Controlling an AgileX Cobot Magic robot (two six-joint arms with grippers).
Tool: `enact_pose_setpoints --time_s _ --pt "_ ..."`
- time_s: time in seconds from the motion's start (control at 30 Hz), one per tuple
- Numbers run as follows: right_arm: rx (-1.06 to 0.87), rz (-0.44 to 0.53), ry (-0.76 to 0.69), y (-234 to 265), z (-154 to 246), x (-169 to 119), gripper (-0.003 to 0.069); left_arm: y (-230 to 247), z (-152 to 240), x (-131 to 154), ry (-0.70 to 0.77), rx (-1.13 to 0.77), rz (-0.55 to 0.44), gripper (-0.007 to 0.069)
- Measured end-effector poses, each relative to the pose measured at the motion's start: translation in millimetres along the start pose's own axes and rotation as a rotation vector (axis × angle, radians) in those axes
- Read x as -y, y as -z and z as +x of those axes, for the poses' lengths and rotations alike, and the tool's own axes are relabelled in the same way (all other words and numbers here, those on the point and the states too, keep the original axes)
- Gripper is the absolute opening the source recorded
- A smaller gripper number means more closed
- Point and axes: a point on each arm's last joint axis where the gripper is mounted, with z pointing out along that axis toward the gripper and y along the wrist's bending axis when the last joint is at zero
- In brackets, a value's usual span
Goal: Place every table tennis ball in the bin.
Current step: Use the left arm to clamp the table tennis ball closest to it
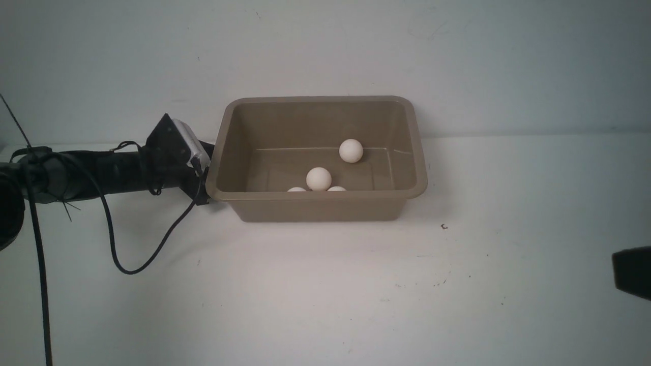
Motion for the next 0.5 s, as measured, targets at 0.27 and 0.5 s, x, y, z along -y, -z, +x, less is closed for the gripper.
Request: enact_pose_setpoints --time_s 0.27,0.5 --pt "0.01 -0.013 -0.004 0 -1 -1 0.0442 -20 -8 -1 -0.037 -0.019 -0.045 0.0482" --pt "0.008 -0.021 -0.007 0 -1 -2 0.0442 -30 -9 -4 -0.015 -0.019 -0.098 0.0366"
